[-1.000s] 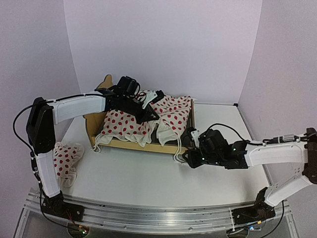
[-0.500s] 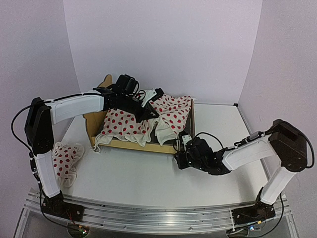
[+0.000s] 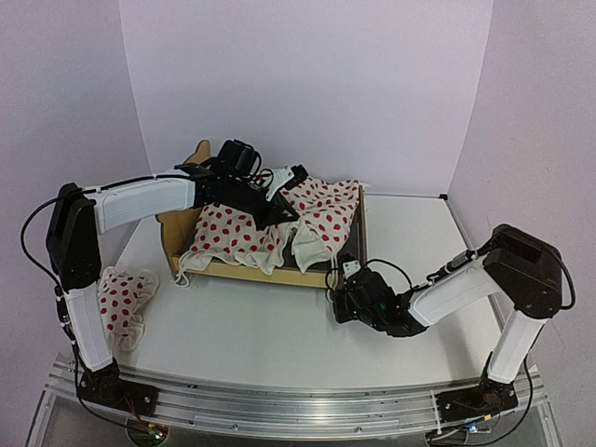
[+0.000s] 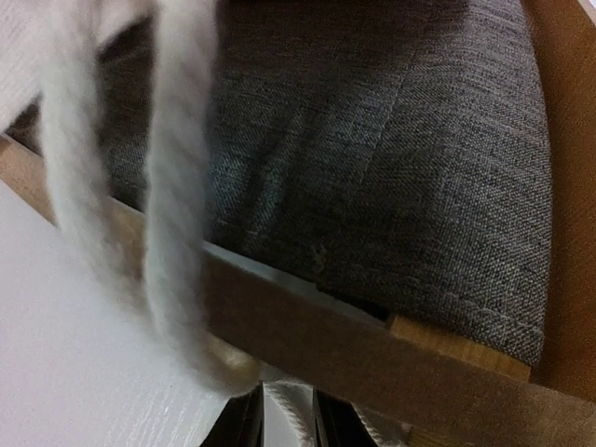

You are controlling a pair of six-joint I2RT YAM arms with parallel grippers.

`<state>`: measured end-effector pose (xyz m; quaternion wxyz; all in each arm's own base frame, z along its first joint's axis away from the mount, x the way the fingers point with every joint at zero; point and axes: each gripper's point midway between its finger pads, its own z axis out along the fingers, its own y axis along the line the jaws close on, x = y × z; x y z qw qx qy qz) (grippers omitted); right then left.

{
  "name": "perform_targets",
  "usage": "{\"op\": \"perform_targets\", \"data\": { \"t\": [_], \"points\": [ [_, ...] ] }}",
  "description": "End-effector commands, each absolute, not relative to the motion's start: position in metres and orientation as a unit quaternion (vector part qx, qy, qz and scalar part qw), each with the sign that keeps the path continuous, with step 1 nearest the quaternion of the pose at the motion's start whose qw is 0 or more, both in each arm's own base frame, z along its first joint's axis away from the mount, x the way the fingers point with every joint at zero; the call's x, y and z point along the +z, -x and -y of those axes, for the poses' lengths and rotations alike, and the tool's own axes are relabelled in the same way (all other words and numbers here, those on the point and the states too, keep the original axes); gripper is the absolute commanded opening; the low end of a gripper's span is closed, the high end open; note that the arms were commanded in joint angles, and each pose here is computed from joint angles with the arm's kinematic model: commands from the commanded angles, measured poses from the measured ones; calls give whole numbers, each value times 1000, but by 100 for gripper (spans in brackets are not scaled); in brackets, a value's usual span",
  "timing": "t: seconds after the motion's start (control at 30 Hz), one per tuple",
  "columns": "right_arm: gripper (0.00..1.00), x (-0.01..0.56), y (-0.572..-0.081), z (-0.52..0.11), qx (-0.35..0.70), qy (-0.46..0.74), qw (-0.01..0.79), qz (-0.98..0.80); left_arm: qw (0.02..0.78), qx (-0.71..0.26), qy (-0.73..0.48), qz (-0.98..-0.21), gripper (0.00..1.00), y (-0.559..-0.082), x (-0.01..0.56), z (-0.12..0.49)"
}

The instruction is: Set up the pet bed

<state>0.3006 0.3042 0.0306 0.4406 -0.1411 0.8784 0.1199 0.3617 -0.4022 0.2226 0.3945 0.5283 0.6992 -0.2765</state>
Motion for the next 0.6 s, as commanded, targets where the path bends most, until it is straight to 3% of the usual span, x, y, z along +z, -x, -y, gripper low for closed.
{"op": "perform_targets", "data": {
  "t": [0.0,0.2,0.33,0.57],
  "points": [
    [18,44,-316,-300,98,120,482,-863,441,-278,-523,-674,0,-364,263,400],
    [15,42,-322,-303,97,111,489,-860,442,-279,-522,-674,0,-364,264,400],
    [1,44,-323,-304,102,108,496,-856,440,-279,-523,-675,0,-363,263,400],
    [0,108,-307,-303,134,146,494,-846,442,-275,-520,-678,0,-366,263,395]
  ]
}}
